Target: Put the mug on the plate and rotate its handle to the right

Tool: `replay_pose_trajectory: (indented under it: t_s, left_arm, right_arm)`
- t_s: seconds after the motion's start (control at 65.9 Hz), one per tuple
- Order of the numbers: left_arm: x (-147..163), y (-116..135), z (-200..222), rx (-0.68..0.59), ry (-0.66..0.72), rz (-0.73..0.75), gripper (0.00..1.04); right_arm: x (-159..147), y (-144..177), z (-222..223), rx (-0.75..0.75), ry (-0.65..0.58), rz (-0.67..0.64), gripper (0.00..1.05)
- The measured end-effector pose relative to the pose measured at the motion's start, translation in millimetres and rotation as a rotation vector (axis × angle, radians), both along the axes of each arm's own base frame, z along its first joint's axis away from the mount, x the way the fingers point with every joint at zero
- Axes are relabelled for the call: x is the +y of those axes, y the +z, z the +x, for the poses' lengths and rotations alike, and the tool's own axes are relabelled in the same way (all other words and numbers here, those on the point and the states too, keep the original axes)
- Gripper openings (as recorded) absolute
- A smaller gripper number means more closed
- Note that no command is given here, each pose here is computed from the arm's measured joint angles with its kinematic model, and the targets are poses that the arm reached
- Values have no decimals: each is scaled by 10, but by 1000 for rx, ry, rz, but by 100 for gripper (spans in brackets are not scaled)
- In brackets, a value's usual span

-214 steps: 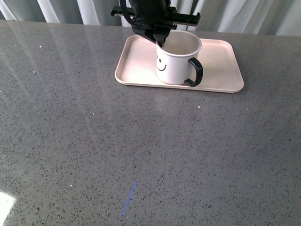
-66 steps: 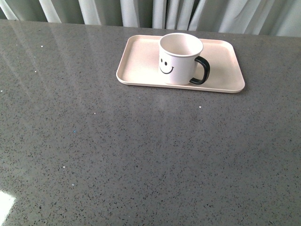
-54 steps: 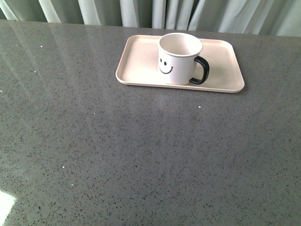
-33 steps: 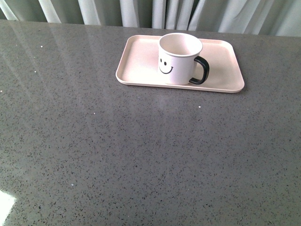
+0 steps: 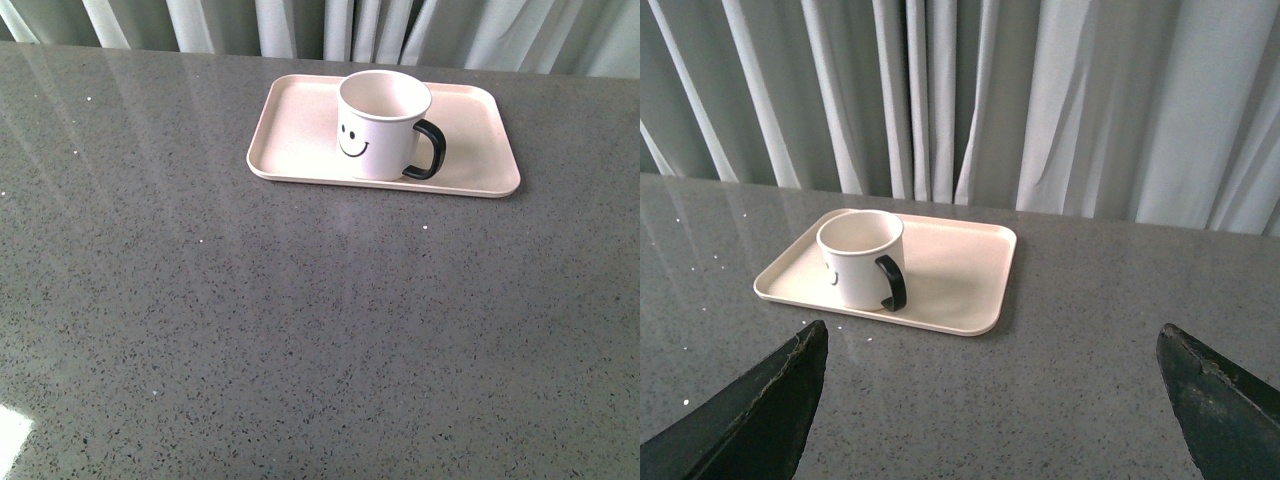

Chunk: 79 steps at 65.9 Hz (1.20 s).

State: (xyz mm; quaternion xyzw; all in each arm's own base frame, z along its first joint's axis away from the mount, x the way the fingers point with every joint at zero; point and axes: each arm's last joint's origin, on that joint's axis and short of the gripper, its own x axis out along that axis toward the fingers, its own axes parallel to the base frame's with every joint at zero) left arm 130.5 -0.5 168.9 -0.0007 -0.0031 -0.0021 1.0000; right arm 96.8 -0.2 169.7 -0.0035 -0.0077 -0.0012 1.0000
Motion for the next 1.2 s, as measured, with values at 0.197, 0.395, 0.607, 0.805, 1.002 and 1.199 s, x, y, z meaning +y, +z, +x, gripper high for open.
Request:
replay_pose_trajectory:
  t_s: [0.197,0.395,0.607,0.805,1.002,1.199]
  left_arm:
    - [0,18,-80,-6,0,0,1]
    - [1,22,-145,-8,0,0,1]
    - [1,20,-198,-9,0,0,1]
    - [2,-26,-288,25,0,0,1]
    - [2,-21,-326,10,2,0,1]
    - [2,-21,-326,10,1,0,20]
  right_arm:
    - [0,0,0,0,0,0,96]
    - [0,0,0,0,0,0,96]
    - [0,0,0,0,0,0,96]
    - [0,0,0,0,0,0,96]
    - [0,0,0,0,0,0,96]
    - [0,0,0,0,0,0,96]
